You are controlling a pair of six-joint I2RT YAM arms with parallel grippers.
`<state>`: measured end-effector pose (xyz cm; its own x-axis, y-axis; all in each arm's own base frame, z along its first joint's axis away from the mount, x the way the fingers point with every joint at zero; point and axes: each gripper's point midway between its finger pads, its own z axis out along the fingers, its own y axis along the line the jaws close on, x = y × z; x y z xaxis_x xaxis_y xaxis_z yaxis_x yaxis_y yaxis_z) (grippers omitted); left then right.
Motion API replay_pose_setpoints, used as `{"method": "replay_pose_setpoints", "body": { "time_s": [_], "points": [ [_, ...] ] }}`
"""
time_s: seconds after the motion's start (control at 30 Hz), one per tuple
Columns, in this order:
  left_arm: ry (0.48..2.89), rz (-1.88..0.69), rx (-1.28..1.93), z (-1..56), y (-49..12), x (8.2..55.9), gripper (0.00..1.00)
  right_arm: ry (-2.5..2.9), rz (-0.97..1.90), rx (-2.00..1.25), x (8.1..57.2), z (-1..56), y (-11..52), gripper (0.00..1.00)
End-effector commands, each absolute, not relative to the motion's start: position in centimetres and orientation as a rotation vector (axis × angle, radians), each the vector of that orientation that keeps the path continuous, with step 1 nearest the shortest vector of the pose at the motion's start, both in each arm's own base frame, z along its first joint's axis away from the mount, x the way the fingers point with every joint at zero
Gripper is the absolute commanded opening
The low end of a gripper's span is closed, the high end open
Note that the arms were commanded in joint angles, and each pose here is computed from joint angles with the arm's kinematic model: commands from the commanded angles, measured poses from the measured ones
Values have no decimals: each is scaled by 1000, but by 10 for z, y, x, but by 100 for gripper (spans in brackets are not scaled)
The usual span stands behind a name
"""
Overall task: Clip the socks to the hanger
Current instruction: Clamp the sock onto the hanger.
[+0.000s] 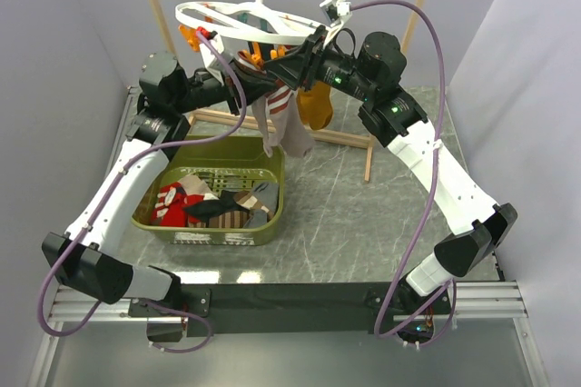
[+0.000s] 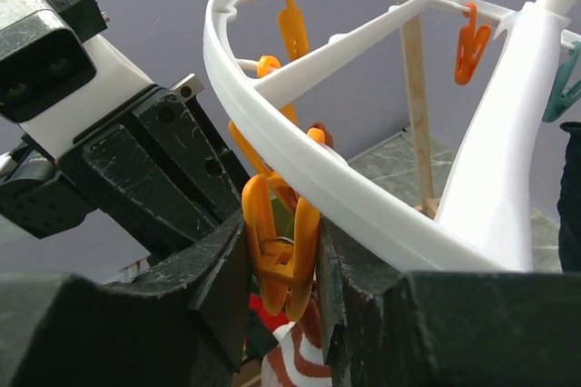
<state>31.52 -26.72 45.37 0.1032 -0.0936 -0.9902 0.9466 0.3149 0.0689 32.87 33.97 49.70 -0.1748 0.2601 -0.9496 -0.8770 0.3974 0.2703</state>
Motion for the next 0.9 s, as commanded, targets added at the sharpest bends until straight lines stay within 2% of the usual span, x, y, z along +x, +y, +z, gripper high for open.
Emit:
{"method": "replay_pose_setpoints", "body": {
  "time_s": [0.0,0.43,0.87],
  "points": [
    [1110,-948,972,477,-268,308,1,1251,1162,-648,305,533,334,0],
    [1068,-948,983,485,-265,307,1,1263,1156,-646,309,529,335,0],
    [1107,-957,1051,464,-265,302,1,1258,1163,-652,313,533,339,0]
  ]
}}
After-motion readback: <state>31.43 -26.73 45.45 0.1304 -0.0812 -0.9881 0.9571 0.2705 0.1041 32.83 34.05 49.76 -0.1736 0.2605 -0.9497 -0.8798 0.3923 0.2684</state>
